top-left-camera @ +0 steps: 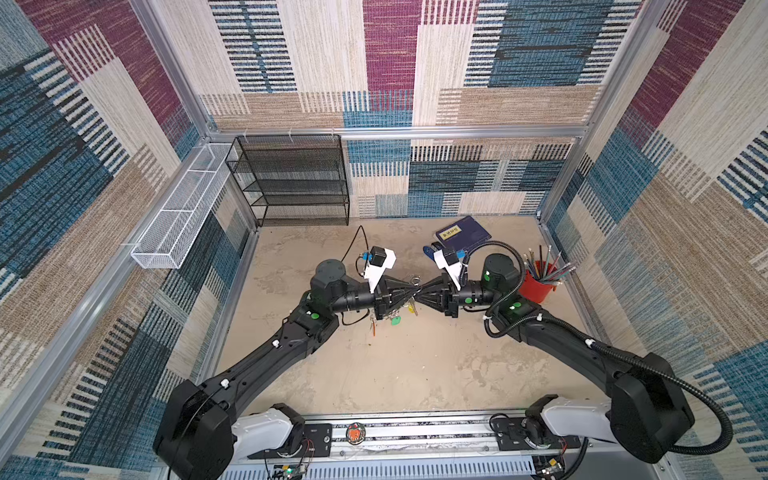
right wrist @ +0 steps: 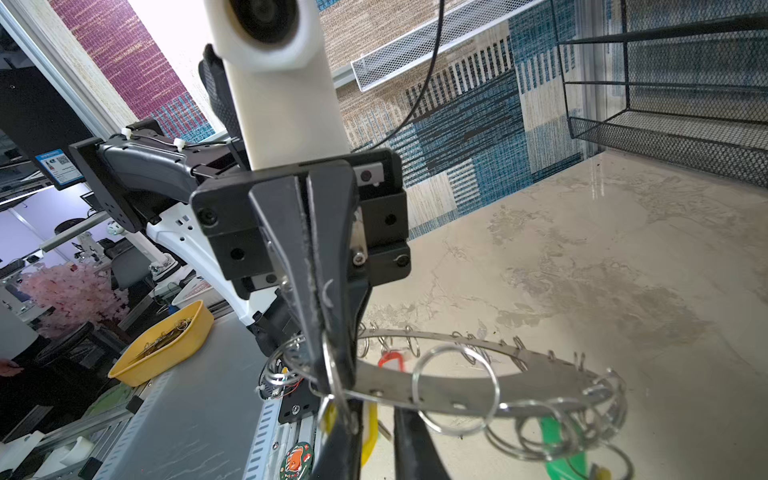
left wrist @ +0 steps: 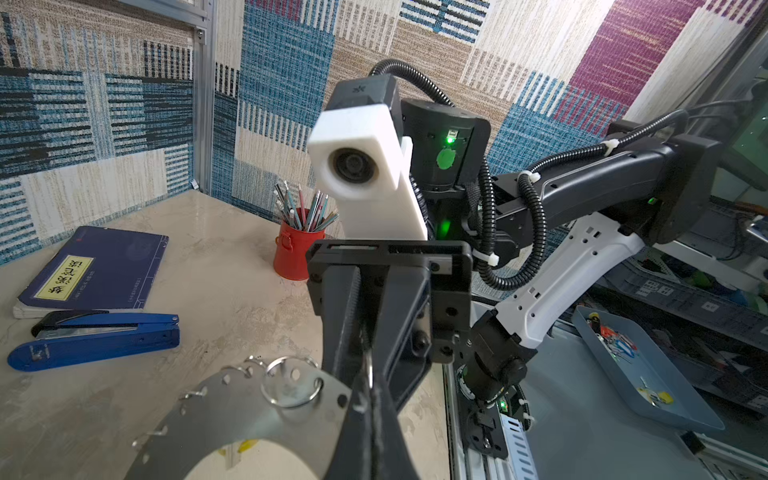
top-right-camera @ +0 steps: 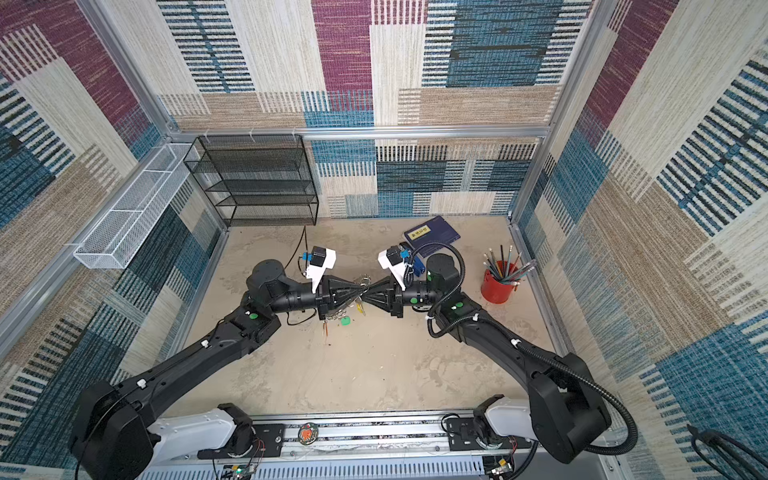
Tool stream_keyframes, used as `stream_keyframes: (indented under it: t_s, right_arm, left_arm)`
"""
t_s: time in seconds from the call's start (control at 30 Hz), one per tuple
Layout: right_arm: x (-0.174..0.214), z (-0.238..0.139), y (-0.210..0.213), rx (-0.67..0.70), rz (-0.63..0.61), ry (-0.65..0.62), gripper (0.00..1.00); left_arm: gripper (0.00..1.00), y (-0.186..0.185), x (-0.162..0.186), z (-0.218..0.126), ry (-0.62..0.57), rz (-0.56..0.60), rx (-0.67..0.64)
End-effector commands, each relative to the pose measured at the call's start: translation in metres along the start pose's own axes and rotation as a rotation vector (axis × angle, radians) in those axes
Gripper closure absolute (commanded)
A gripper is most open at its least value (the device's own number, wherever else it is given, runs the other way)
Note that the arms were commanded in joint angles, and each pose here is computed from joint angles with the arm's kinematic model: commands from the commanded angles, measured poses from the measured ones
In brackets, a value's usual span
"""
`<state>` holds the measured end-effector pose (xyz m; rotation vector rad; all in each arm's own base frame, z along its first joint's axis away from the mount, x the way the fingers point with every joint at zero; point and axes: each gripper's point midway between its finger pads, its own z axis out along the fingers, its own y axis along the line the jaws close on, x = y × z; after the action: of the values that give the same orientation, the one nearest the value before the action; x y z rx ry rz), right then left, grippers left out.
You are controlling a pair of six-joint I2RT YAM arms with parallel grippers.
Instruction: Put the keys on the keyring
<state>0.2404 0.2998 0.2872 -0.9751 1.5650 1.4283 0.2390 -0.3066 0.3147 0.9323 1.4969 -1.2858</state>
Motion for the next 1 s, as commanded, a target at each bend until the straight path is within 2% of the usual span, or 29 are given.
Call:
stream_keyframes:
  t_s: [0.0, 0.27, 0.5, 0.97]
  right_arm:
    - [-0.021, -0.001, 0.001, 0.027, -0.058, -0.064, 0.81]
    - [-0.022, 0.0, -0.008, 0.069, -0.048, -0.07, 0.8]
    - [-0.022, -0.006, -0.011, 0.115, -0.049, -0.084, 0.74]
    - [-0.021, -0.019, -0.016, 0.164, -0.035, -0.098, 0.69]
  left_arm:
    - [1.0, -0.014, -0.002, 0.0, -0.012, -0.011, 0.067]
    - [1.0, -0.008, -0.003, -0.001, -0.038, -0.015, 0.03]
    - [1.0, -0.002, -0.007, -0.001, -0.065, -0.004, -0.01]
    - [1.0, 0.005, -0.011, -0.004, -0.101, -0.004, -0.053]
